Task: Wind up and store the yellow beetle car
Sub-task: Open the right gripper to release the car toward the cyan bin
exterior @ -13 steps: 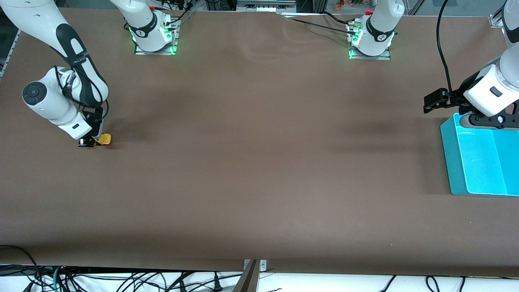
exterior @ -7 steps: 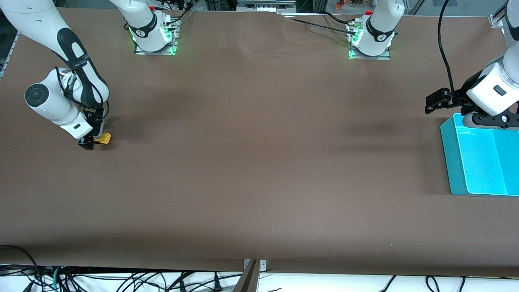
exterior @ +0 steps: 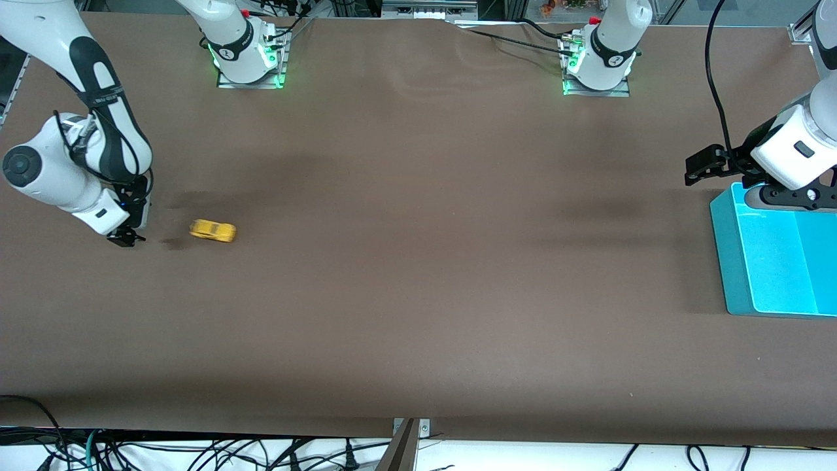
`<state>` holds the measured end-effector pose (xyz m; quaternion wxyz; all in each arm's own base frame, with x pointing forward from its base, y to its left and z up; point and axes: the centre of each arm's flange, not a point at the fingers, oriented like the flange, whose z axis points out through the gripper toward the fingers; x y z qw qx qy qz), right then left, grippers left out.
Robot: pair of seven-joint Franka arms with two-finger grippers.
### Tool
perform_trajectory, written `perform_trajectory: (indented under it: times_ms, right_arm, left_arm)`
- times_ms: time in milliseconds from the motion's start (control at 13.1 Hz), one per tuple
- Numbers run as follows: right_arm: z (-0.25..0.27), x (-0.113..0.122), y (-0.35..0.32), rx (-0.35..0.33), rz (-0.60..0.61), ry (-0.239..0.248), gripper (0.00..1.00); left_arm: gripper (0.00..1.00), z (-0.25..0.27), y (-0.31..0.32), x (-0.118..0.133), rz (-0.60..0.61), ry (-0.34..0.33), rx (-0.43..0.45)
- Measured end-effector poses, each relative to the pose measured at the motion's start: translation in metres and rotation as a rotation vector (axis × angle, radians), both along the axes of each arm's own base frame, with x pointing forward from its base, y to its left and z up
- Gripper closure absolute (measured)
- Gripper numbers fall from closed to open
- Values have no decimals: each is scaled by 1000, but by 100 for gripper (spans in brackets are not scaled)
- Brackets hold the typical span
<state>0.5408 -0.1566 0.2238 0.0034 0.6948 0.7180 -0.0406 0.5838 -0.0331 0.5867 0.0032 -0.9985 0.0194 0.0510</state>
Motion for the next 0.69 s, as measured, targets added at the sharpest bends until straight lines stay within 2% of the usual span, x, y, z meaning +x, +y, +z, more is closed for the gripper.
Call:
perform_trajectory:
  times_ms: [307, 536, 690]
  right_arm:
    - [34, 15, 13, 9, 1, -38, 0]
    - [65, 27, 37, 33, -127, 9, 0]
    - [85, 40, 60, 39, -228, 25, 0]
  left_arm:
    - [0, 0, 0, 0, 0, -1, 0]
    - [0, 0, 7, 1, 5, 0, -1]
    - [0, -4, 11, 2, -50, 7, -6]
